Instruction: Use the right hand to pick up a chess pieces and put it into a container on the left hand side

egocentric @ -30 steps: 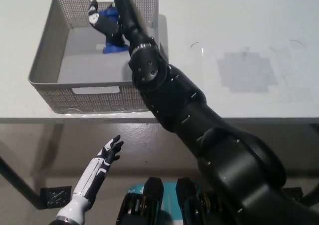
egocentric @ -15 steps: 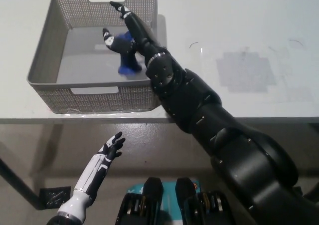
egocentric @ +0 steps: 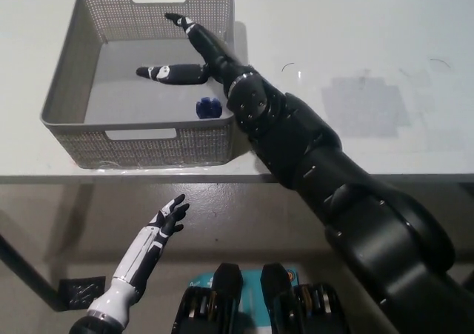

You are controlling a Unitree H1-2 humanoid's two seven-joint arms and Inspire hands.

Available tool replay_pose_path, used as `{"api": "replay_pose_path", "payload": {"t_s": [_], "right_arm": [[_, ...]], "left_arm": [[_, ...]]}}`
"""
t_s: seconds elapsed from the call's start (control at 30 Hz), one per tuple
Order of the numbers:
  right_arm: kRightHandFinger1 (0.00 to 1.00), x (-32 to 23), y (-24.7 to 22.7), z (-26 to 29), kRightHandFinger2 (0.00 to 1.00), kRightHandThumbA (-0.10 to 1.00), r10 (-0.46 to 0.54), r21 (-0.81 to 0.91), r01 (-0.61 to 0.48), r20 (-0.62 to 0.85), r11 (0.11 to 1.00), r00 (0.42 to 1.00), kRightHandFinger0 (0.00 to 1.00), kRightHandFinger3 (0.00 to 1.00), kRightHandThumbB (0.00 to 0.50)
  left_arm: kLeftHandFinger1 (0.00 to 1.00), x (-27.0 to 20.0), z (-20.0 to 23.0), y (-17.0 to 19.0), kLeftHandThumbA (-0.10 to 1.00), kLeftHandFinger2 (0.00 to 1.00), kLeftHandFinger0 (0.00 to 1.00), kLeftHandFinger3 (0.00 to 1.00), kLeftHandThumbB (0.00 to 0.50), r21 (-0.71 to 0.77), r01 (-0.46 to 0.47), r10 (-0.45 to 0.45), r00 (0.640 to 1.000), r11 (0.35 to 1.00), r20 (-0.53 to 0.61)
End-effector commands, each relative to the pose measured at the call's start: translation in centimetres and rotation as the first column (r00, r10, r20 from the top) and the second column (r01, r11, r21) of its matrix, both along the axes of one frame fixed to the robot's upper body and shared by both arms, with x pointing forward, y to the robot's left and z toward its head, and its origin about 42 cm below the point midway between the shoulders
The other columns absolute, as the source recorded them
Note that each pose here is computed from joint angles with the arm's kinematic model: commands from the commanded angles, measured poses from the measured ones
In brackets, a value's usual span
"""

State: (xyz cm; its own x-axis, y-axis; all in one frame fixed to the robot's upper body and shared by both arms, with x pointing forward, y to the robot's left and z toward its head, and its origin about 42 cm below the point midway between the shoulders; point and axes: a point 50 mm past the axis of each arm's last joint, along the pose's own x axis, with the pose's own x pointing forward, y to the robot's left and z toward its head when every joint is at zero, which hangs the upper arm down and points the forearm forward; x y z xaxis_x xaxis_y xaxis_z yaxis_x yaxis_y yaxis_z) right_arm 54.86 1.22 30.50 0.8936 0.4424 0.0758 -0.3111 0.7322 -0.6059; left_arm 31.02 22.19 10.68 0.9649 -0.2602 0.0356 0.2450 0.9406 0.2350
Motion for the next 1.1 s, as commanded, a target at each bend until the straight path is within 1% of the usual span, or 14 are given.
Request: {"api": "replay_pose_path", "payload": {"t_s": [0.0, 0.07, 0.1, 0.2, 0.27, 0.43, 0.5, 0.53, 0.63, 0.7, 0.8, 0.97, 1.0, 1.07], "right_arm": [[1.00, 0.9, -0.6, 7.4, 1.00, 1.00, 0.022, 0.105, -0.042, 0.182, 0.994, 0.983, 1.00, 1.00, 0.399], [1.00, 0.6, -1.7, 10.0, 1.00, 1.00, 0.024, 0.148, -0.069, 0.290, 0.987, 0.957, 1.00, 1.00, 0.410], [1.00, 0.3, -2.1, 10.6, 1.00, 1.00, 0.022, 0.165, -0.074, 0.297, 0.984, 0.955, 1.00, 1.00, 0.417], [1.00, -1.1, -4.3, 12.7, 1.00, 1.00, 0.012, 0.232, -0.107, 0.375, 0.967, 0.927, 1.00, 1.00, 0.385], [1.00, -2.6, -6.6, 14.3, 1.00, 1.00, -0.002, 0.296, -0.141, 0.437, 0.945, 0.899, 1.00, 1.00, 0.398], [1.00, -6.8, -13.3, 13.9, 1.00, 1.00, -0.140, 0.408, -0.117, 0.549, 0.906, 0.824, 1.00, 1.00, 0.362], [1.00, -9.4, -16.3, 11.5, 1.00, 1.00, -0.199, 0.498, -0.113, 0.531, 0.860, 0.824, 1.00, 1.00, 0.325], [1.00, -10.1, -17.2, 10.7, 1.00, 1.00, -0.215, 0.526, -0.115, 0.523, 0.842, 0.825, 1.00, 1.00, 0.322], [1.00, -12.5, -19.5, 7.2, 1.00, 1.00, -0.240, 0.575, -0.108, 0.495, 0.811, 0.835, 1.00, 1.00, 0.361], [1.00, -14.2, -21.2, 4.1, 1.00, 1.00, -0.255, 0.568, -0.085, 0.491, 0.819, 0.833, 1.00, 1.00, 0.341], [1.00, -15.3, -22.2, 1.1, 1.00, 1.00, -0.275, 0.561, -0.038, 0.462, 0.827, 0.843, 1.00, 1.00, 0.352], [1.00, -18.8, -24.1, -7.5, 1.00, 1.00, -0.274, 0.547, 0.082, 0.278, 0.833, 0.921, 1.00, 1.00, 0.374], [1.00, -19.4, -24.1, -8.9, 1.00, 1.00, -0.270, 0.553, 0.097, 0.241, 0.828, 0.932, 1.00, 1.00, 0.367], [1.00, -20.6, -24.1, -11.7, 1.00, 1.00, -0.279, 0.552, 0.145, 0.167, 0.821, 0.946, 1.00, 1.00, 0.391]], "left_arm": [[1.00, 0.7, 1.5, 0.1, 1.00, 1.00, 1.00, 1.00, 0.170, 0.015, 0.030, -0.031, 0.998, 0.999, 0.047], [1.00, 0.7, 1.4, 0.1, 1.00, 1.00, 1.00, 1.00, 0.161, 0.012, 0.035, -0.035, 0.998, 0.999, 0.047], [1.00, 0.6, 1.4, 0.2, 1.00, 1.00, 1.00, 1.00, 0.161, 0.016, 0.033, -0.034, 0.998, 0.999, 0.045], [1.00, 0.4, 1.1, 0.4, 1.00, 1.00, 1.00, 1.00, 0.146, 0.027, 0.041, -0.042, 0.998, 0.999, 0.052], [1.00, 0.3, 0.9, 0.5, 1.00, 1.00, 1.00, 1.00, 0.131, 0.016, 0.043, -0.044, 0.998, 0.999, 0.049], [1.00, 0.0, 1.1, 0.6, 1.00, 1.00, 1.00, 1.00, 0.110, 0.008, 0.036, -0.036, 0.999, 0.999, 0.035], [1.00, -0.2, 1.2, 0.9, 1.00, 1.00, 1.00, 1.00, 0.103, 0.019, 0.027, -0.027, 0.999, 0.999, 0.035], [1.00, -0.1, 1.2, 0.9, 1.00, 1.00, 1.00, 1.00, 0.104, 0.021, 0.025, -0.026, 0.999, 0.999, 0.039], [1.00, -0.3, 1.0, 1.2, 1.00, 1.00, 1.00, 1.00, 0.101, 0.025, 0.025, -0.026, 0.999, 0.999, 0.040], [1.00, -0.3, 0.9, 1.3, 1.00, 1.00, 1.00, 1.00, 0.098, 0.031, 0.025, -0.026, 0.999, 0.999, 0.037], [1.00, -0.4, 0.8, 1.4, 1.00, 1.00, 1.00, 1.00, 0.088, 0.032, 0.022, -0.023, 0.999, 0.999, 0.035], [1.00, -0.6, 0.2, 1.4, 1.00, 1.00, 1.00, 1.00, 0.087, 0.032, 0.019, -0.020, 0.999, 0.999, 0.032], [1.00, -0.6, 0.2, 1.5, 1.00, 1.00, 1.00, 1.00, 0.087, 0.033, 0.018, -0.019, 0.999, 0.999, 0.031], [1.00, -0.8, 0.1, 1.5, 1.00, 1.00, 1.00, 1.00, 0.087, 0.038, 0.014, -0.015, 0.999, 0.999, 0.029]]}}
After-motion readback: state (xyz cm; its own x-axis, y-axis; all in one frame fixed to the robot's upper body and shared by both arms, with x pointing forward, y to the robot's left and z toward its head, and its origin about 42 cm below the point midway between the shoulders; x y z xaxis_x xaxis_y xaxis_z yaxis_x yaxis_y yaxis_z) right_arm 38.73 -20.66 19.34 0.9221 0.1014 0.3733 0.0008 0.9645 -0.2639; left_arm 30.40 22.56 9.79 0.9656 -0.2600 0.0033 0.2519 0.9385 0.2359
